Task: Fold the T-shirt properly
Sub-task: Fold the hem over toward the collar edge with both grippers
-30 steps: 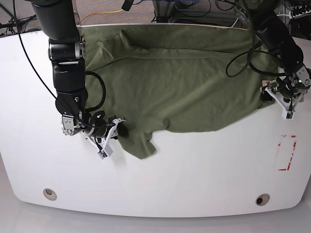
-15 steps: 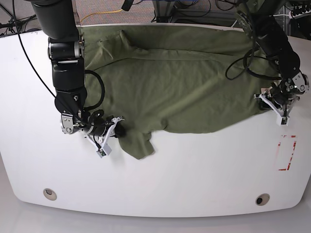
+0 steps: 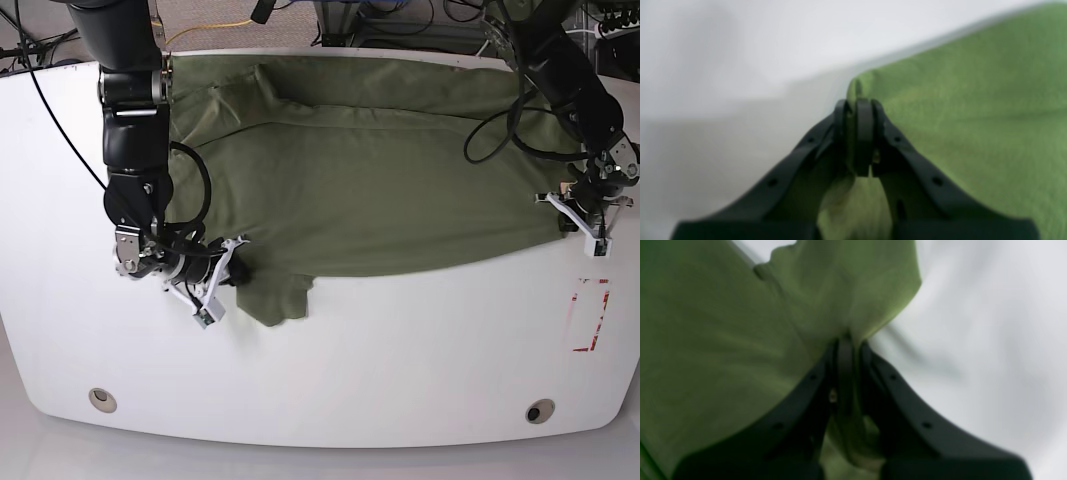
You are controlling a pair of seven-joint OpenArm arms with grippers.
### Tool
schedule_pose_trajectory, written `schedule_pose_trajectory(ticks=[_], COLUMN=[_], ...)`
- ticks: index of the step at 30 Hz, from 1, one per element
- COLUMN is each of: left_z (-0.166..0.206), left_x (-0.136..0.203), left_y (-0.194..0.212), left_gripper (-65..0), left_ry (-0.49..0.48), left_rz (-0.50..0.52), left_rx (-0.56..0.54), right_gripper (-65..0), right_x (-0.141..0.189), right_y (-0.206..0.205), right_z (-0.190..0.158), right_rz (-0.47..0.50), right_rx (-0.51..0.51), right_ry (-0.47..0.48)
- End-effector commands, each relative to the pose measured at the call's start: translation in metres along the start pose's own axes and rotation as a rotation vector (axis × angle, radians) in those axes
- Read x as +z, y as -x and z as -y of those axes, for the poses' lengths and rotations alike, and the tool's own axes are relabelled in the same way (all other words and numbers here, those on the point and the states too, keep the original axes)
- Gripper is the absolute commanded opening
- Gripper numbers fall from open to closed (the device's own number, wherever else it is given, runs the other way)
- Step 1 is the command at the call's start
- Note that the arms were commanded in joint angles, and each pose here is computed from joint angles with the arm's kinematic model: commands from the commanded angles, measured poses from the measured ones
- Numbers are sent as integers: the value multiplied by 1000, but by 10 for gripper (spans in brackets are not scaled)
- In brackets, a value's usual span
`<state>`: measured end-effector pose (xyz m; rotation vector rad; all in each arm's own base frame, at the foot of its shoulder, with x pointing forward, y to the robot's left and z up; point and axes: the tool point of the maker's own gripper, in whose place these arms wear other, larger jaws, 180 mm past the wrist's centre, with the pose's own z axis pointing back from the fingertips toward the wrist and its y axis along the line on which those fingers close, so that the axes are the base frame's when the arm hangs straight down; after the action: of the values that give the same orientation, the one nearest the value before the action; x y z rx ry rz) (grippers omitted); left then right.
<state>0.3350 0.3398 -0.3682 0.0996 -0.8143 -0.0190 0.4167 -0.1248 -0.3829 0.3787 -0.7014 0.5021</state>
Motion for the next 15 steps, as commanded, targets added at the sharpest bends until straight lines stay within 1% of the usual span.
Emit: schedule_pose_trajectory(ticks=[1, 4, 8, 11, 15], left_z=[-12, -15, -17, -18, -17], left_x=[10, 17, 26, 32, 34], left_y=[-28, -33, -29, -23, -9], left_gripper=[-650, -650, -650, -650, -650], left_ry=[-41, -60, -78, -90, -88], left_rz=[74, 90, 89, 82, 55], left_rx=[-23, -38, -65, -82, -89], right_gripper=[-650, -650, -650, -650, -650], right_x=[29, 49, 75, 93, 101], right_y=[-37, -41, -33, -24, -7], right_z=[13, 10, 6, -4, -25], right_rz=[77, 70, 38, 9, -19], right_rx=[72, 118, 165, 209, 241], right_ry=[68, 109, 174, 212, 216])
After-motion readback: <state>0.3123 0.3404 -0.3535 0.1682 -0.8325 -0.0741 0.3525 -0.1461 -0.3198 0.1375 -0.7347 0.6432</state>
